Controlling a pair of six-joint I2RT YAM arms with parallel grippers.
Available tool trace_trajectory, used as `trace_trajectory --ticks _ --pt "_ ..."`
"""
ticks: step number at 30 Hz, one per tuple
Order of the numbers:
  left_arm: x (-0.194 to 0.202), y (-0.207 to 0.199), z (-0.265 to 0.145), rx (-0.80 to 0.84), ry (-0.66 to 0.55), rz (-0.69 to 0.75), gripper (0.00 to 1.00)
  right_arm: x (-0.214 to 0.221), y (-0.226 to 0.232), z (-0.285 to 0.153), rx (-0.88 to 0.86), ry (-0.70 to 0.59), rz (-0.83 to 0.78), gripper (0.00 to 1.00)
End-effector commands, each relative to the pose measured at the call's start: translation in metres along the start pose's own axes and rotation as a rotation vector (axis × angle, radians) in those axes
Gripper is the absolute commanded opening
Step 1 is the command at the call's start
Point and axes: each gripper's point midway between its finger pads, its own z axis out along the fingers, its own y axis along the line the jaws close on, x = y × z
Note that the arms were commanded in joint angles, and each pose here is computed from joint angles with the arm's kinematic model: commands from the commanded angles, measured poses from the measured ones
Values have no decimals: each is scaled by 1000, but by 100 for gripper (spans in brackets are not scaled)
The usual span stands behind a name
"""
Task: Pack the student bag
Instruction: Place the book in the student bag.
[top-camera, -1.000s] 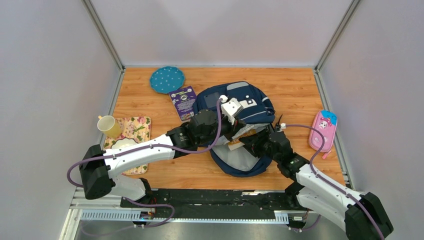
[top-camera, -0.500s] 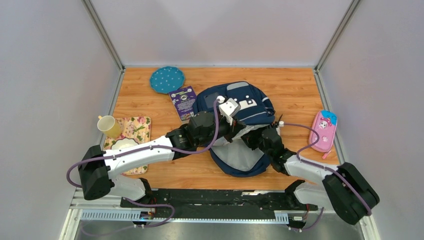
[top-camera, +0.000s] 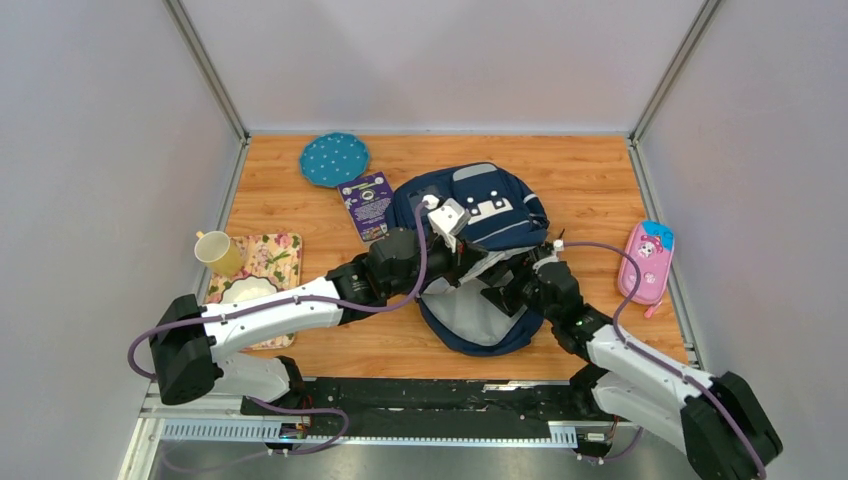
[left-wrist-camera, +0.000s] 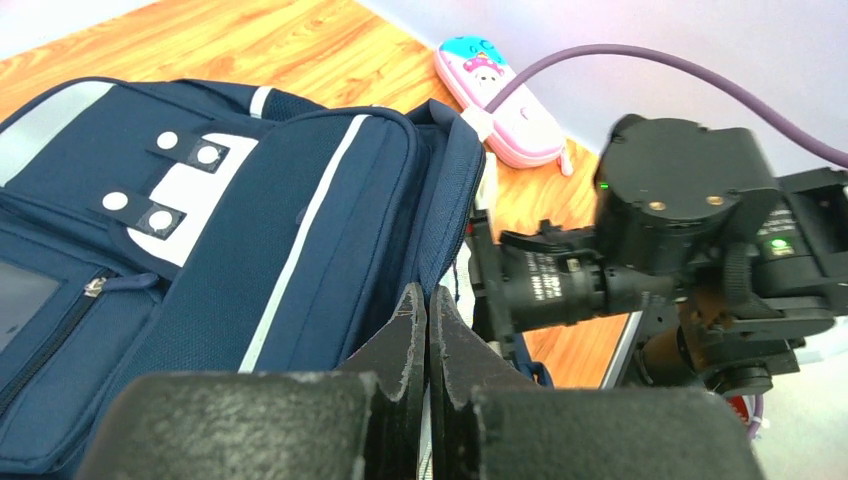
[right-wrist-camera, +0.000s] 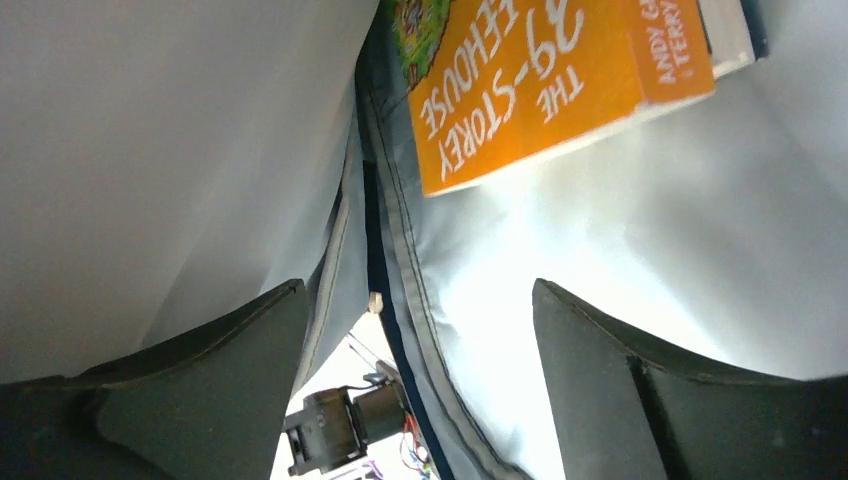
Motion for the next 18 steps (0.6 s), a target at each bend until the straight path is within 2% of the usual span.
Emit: trace_trajectory --ticks 1,6,7,8,9,10,12,13,14,16,17,18 --pt "-60 -8 -9 26 -198 -31 0 9 1 -27 15 45 -133 86" --pt "-48 -5 -9 20 -162 -32 0 14 -10 -72 54 49 -201 86" --pt "-44 -4 -9 17 -147 -28 0 12 -24 -85 127 32 -192 86" --pt "-40 -2 -10 8 -131 -26 0 5 -9 -104 53 -26 -185 86" --pt "-35 0 -13 -2 -112 -25 0 1 -5 -114 36 -58 -182 86" --pt "-26 2 -15 -5 -94 -23 0 -12 -3 -128 44 -144 -174 86" --pt "-18 4 -22 -6 -66 -9 25 -28 20 -158 -74 -263 -182 88" --pt "-13 7 -25 -18 -48 -7 40 -41 26 -170 -98 -343 -189 91" --pt "-9 9 -26 -26 -34 4 59 -48 43 -185 -133 -385 -225 91" --pt "-5 16 -37 -64 -13 13 69 -55 55 -188 -102 -404 -283 91" --pt "-5 20 -41 -78 -15 27 70 -58 74 -197 -119 -408 -310 92" --pt "-11 22 -50 -90 -30 32 70 -58 71 -177 -15 -359 -392 92"
